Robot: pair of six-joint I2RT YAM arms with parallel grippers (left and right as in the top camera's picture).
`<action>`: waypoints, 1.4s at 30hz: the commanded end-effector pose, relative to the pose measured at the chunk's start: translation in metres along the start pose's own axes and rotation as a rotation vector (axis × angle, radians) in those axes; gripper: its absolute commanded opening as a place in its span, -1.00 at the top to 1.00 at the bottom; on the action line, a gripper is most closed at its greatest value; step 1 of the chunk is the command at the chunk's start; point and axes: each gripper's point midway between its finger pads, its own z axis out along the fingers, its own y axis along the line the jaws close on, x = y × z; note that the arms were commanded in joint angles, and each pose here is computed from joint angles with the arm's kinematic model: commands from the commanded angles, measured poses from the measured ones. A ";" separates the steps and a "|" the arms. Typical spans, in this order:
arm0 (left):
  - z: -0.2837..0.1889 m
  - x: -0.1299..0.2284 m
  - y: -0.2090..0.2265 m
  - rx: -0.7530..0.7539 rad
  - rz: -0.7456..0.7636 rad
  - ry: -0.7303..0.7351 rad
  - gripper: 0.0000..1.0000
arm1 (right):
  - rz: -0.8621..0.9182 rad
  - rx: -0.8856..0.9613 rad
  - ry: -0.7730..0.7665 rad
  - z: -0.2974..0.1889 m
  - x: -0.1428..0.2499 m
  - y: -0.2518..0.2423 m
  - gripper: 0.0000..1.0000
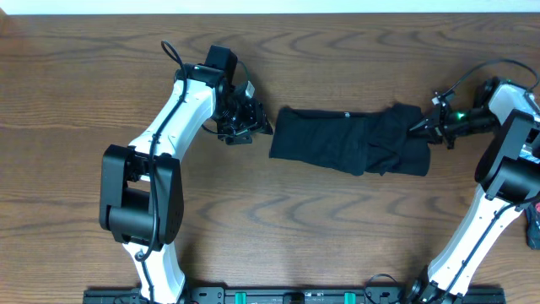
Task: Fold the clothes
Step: 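Grasp the bundle's right end with the right gripper, then fold the right end leftward over the bundle with the right gripper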
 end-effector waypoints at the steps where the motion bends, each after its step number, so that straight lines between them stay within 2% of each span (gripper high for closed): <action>1: -0.011 -0.006 -0.006 -0.003 0.037 -0.043 -0.18 | -0.009 0.176 0.021 -0.004 0.000 -0.018 0.97; 12: -0.012 -0.014 -0.008 0.002 0.041 -0.077 -0.18 | -0.139 0.228 -0.064 -0.042 0.007 0.054 0.97; 19: -0.012 -0.018 -0.003 -0.031 0.027 -0.096 -0.20 | -0.189 0.313 -0.103 -0.062 0.027 0.094 0.97; 27: -0.012 -0.018 -0.002 -0.032 0.026 -0.094 -0.19 | -0.218 0.379 -0.017 -0.037 0.058 0.122 0.97; 42: -0.012 -0.015 -0.001 -0.038 0.019 -0.085 -0.19 | -0.168 0.438 0.037 0.002 0.084 0.149 0.97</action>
